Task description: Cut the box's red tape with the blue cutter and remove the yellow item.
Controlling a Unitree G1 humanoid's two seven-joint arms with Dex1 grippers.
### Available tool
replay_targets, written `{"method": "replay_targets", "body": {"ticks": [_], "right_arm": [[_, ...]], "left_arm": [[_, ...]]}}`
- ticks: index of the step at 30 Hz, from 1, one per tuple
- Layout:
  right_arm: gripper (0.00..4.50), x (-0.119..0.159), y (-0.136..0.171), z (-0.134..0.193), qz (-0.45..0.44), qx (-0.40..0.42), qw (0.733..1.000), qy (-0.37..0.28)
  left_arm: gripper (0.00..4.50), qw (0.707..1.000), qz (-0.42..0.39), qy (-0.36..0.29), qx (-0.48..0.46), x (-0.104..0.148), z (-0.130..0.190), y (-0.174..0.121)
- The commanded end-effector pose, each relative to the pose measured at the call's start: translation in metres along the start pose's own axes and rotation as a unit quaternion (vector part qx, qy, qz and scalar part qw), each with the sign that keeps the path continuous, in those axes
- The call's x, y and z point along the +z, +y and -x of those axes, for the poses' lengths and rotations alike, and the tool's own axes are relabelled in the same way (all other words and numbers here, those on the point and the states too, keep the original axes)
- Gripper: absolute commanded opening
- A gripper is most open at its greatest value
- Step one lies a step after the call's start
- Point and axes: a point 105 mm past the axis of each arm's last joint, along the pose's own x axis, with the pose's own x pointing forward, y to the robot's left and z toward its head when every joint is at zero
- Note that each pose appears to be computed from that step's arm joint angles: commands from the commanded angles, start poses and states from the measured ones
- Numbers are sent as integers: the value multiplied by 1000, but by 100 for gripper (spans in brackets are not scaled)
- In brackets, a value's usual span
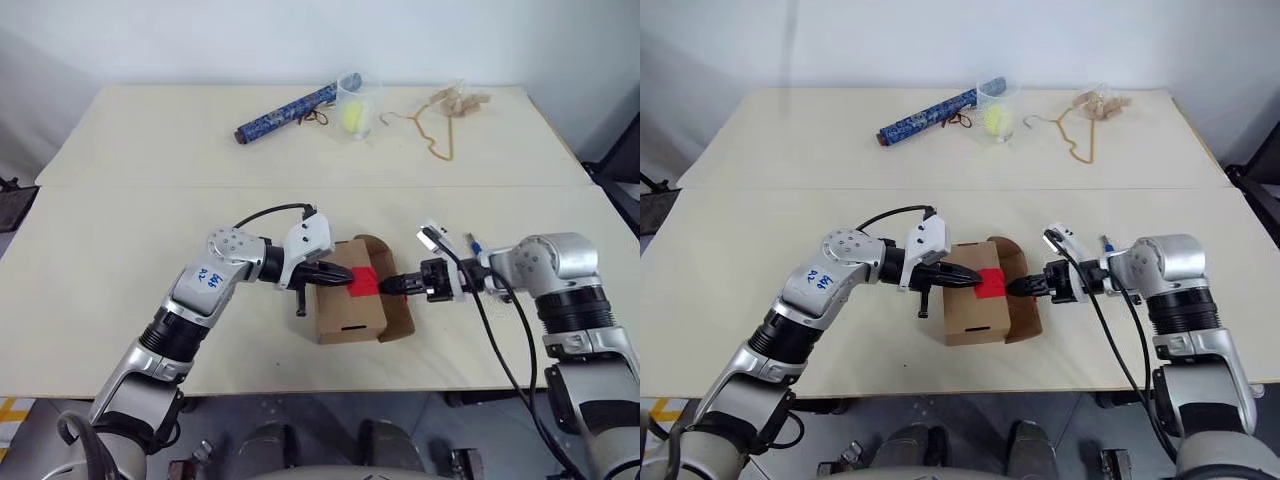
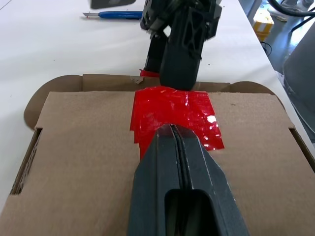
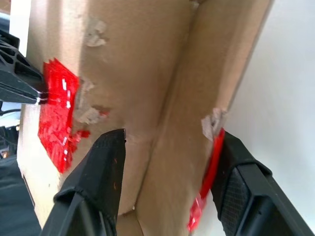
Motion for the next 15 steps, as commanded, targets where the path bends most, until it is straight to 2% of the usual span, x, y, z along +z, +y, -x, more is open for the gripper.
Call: {"method": "replay_targets", "body": {"ticks": [1, 7, 8, 15], "right_arm": [[213, -14, -8, -18, -10, -27, 999, 40], [18, -19, -13, -17, 0, -52, 997, 60], [5, -21, -14, -16, 2, -56, 996, 64], [5, -21, -9, -5, 10, -64, 996, 65]], "left_arm": [[0, 1000, 10, 10, 6, -10, 1, -3], [0, 1000, 12, 5, 6, -10, -2, -4], [0, 1000, 13, 3, 6, -9, -2, -4], [0, 1000, 13, -11, -1, -6, -8, -6]]}}
